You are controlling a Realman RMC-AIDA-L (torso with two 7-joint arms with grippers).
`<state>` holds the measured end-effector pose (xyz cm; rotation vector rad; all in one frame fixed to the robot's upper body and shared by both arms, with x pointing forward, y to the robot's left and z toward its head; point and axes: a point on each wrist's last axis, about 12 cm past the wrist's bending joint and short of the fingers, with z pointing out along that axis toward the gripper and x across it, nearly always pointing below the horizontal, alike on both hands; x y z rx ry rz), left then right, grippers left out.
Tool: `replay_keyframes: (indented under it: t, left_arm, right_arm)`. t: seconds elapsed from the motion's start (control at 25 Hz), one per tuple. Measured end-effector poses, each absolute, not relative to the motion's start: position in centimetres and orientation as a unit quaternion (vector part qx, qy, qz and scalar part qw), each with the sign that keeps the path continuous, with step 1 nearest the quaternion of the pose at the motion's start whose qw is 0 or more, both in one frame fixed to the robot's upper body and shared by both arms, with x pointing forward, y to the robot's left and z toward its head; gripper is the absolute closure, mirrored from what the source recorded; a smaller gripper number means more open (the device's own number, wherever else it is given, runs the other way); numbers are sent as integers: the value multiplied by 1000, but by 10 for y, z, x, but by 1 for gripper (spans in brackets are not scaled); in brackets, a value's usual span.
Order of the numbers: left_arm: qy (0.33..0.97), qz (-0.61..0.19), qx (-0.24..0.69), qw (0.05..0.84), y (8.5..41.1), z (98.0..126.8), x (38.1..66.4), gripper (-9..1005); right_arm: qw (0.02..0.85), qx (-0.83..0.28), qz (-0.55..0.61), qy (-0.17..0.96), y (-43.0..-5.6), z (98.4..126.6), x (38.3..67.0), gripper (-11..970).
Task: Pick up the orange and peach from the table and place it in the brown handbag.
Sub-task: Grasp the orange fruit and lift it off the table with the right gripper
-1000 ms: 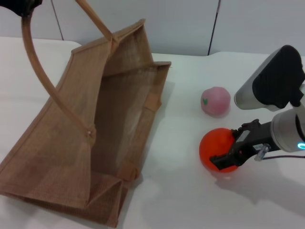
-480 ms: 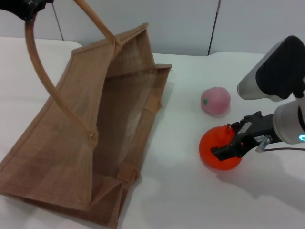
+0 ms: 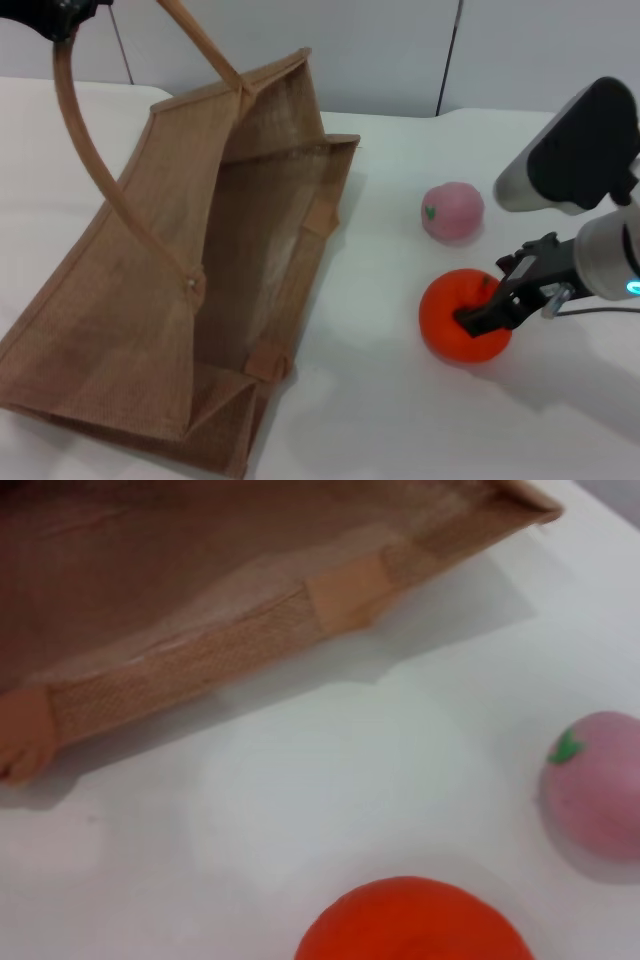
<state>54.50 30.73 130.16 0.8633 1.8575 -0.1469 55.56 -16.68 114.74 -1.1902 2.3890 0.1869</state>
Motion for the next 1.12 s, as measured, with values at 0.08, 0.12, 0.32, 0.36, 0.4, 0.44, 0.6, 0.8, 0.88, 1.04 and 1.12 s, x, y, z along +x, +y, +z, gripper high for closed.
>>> replay_keyframes:
  t: [0.08, 0.12, 0.32, 0.36, 0.4, 0.44, 0.6, 0.8, 0.88, 1.04, 1.12]
  left_arm:
    - [774, -61, 359, 518, 307, 1302, 545, 901]
    - [774, -61, 359, 518, 307, 1302, 545, 901]
    - [778, -56, 358, 514, 308, 1301, 545, 902]
    - [778, -55, 359, 512, 308, 1300, 546, 902]
    - [779, -54, 360, 511, 307, 1300, 546, 902]
    - [779, -54, 361, 510, 307, 1300, 546, 902]
    - [778, -54, 362, 510, 306, 1300, 546, 902]
    - [779, -55, 362, 510, 306, 1300, 546, 902]
    - [779, -55, 362, 510, 305, 1300, 546, 902]
    - [779, -55, 361, 510, 306, 1300, 546, 902]
    - [779, -56, 361, 509, 306, 1299, 547, 902]
  right_arm:
    - [224, -436, 69, 869, -164, 1146, 554, 73]
    - [220, -439, 69, 868, -162, 1145, 553, 73]
    - [208, -453, 69, 864, -155, 1146, 549, 72]
    - [208, -454, 69, 863, -153, 1146, 549, 72]
    - [205, -454, 69, 864, -153, 1145, 549, 72]
    - [205, -454, 69, 864, -153, 1145, 549, 72]
    - [188, -460, 65, 865, -151, 1136, 549, 72]
    - [161, -463, 55, 870, -148, 1124, 556, 71]
    - [158, -461, 56, 871, -148, 1123, 557, 72]
    - [162, -455, 65, 873, -148, 1126, 560, 76]
    - [165, -453, 67, 874, -148, 1128, 561, 99]
